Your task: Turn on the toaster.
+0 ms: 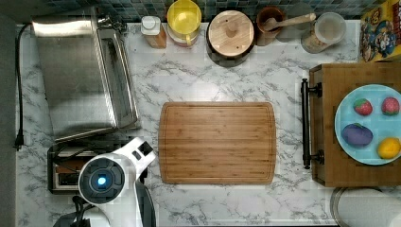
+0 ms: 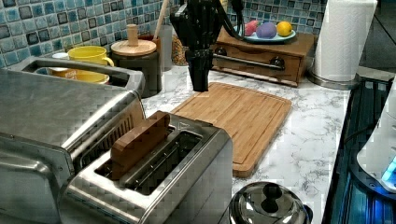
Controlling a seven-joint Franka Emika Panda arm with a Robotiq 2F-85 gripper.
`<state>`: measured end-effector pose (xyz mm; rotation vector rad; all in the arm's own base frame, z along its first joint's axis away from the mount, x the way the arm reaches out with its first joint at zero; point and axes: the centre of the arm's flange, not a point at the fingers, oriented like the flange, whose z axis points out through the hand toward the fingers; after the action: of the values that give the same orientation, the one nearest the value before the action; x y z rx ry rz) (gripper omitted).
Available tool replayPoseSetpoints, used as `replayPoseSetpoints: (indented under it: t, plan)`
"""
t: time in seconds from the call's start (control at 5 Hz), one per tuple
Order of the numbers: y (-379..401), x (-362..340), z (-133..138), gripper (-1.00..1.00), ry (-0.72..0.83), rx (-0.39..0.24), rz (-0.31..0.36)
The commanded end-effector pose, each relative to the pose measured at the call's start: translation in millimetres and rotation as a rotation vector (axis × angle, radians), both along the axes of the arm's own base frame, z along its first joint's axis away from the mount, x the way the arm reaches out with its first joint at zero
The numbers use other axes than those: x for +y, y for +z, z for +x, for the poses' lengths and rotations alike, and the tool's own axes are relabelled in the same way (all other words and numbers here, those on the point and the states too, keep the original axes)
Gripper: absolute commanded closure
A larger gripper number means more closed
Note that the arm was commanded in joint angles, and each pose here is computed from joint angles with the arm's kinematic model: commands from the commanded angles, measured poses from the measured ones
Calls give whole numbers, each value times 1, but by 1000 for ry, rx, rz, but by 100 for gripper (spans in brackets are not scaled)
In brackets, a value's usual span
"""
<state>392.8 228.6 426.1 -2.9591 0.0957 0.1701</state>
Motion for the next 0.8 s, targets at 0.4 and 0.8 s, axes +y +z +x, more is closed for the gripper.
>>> replayPoseSetpoints:
  t: [0.4, 0.8]
  plan:
    - [-19, 11, 17, 100, -64, -23, -89]
    - [-32, 18, 19, 100, -47, 8, -53]
